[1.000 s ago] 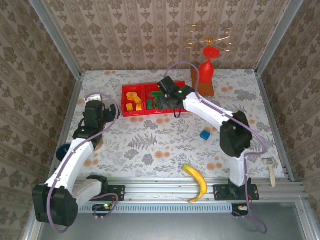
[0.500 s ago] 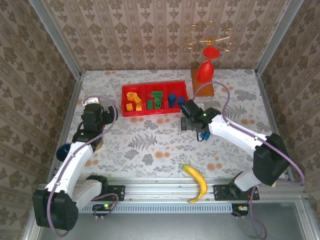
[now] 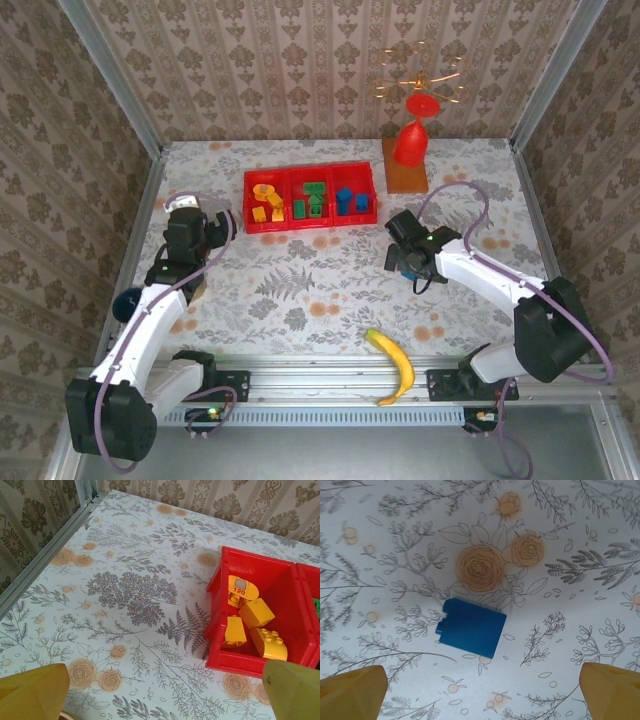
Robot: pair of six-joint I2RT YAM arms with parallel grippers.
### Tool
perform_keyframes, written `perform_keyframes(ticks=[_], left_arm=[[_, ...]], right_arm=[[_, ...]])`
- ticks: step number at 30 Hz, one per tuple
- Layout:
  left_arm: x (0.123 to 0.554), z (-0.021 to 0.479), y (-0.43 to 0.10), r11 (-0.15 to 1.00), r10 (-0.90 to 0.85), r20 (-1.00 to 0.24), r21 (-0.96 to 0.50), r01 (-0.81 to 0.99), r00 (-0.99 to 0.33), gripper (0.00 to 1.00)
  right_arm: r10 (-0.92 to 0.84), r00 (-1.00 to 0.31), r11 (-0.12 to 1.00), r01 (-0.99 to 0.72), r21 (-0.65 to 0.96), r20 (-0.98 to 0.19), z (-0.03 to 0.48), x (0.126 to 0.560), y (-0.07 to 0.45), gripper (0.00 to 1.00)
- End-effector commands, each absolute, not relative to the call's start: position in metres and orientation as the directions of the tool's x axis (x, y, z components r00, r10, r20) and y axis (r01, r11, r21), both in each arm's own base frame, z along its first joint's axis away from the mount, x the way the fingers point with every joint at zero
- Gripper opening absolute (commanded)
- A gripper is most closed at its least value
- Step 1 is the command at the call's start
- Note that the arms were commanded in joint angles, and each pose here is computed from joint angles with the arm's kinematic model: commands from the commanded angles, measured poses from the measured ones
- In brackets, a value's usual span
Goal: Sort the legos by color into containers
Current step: Pick up the lego from the middle-right of the table.
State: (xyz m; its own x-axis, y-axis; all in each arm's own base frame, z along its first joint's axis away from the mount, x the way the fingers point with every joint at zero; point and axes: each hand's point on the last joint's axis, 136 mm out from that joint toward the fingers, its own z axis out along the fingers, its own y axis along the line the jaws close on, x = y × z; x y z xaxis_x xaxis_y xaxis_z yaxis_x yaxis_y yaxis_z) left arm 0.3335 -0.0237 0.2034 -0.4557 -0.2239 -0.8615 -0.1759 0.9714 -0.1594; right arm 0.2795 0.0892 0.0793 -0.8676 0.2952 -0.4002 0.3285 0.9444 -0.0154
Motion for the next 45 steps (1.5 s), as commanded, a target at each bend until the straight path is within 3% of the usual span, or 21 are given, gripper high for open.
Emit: perform_keyframes(ticks=[1, 13, 22, 33, 45], left_arm=[[0.336, 0.204, -0.022, 0.965, -0.253, -0.863, -0.190, -0.183, -0.438, 1.00], [0.342, 0.198, -0.028, 0.966, -0.253, -0.850, -0.197, -0.168, -0.461, 1.00], [0.343, 0.197, -0.029, 0.967, -0.251, -0.848, -0.195, -0.164, -0.467, 1.00], [0.344, 0.195, -0.030, 0.967, -0.252, -0.845, -0.198, -0.162, -0.471, 1.00], [0.345, 0.194, -0.031, 0.966, -0.257, -0.842, -0.205, -0.158, -0.474, 1.00]], right_arm=[[0.356, -0.862, 0.930, 0.363, 0.051, -0.361, 0.064, 0.281, 0.095, 0.96], [0.402, -0.859, 0.912, 0.408, 0.051, -0.317, 0.035, 0.291, 0.093, 0.89], [0.431, -0.853, 0.900, 0.430, 0.072, -0.294, 0.018, 0.303, 0.096, 0.78], [0.397, -0.877, 0.917, 0.390, 0.082, -0.271, 0.011, 0.314, 0.107, 0.68], [0.307, -0.905, 0.947, 0.320, 0.005, -0.295, 0.018, 0.320, 0.115, 0.50]])
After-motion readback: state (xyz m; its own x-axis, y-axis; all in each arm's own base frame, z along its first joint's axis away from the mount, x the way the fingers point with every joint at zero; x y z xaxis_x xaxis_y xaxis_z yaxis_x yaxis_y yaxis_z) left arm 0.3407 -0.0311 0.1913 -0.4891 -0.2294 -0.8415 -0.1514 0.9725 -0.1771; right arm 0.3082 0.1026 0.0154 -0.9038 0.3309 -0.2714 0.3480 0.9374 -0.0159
